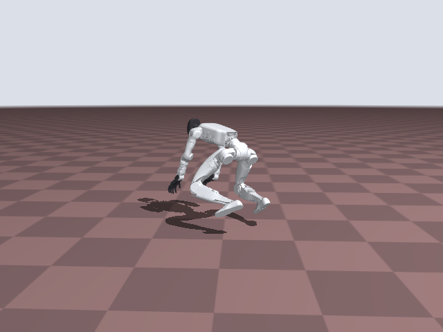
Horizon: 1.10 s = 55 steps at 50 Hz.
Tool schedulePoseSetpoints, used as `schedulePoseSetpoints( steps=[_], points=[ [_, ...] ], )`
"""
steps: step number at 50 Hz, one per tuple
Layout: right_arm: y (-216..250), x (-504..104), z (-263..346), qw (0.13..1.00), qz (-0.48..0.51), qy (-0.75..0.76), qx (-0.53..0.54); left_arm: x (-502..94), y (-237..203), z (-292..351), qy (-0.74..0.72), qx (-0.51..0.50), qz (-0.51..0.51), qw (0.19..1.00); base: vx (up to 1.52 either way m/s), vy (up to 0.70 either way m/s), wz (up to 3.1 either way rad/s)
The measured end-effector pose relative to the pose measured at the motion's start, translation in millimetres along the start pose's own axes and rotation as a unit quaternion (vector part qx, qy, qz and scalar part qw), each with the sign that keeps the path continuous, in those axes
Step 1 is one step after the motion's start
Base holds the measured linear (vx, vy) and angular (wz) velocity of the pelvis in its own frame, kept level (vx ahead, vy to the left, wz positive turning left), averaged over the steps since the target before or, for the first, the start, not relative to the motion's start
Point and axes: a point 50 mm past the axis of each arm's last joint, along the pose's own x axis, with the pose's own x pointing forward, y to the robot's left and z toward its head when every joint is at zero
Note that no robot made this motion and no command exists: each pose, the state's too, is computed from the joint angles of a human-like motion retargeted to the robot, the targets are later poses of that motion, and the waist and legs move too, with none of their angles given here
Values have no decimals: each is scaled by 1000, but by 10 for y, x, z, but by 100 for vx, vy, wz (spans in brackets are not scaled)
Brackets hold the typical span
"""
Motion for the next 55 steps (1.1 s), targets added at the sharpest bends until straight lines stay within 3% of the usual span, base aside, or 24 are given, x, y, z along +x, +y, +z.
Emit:
schedulePoseSetpoints(
  steps=[3,12,18,42,50,55],
  points=[
    [-79,132,90,1000,9,-26,12,12,60,-112,18,-3,2,1000,-24,0,-63],
    [323,-267,205,981,160,-41,97,-369,-585,-335,47,-22,-104,993,-33,4,-52],
    [426,-394,216,970,203,-27,131,-501,-781,-337,34,-23,-152,988,-20,-1,34],
    [282,-176,318,964,222,-78,123,-336,-584,-300,-27,143,-182,972,-11,-3,19],
    [275,-210,200,958,245,-66,134,-392,-720,-93,-51,87,-203,974,-9,2,-40],
    [553,-692,-8,933,324,-11,155,-758,-1190,49,-61,24,-277,959,2,2,-75]
  ],
)
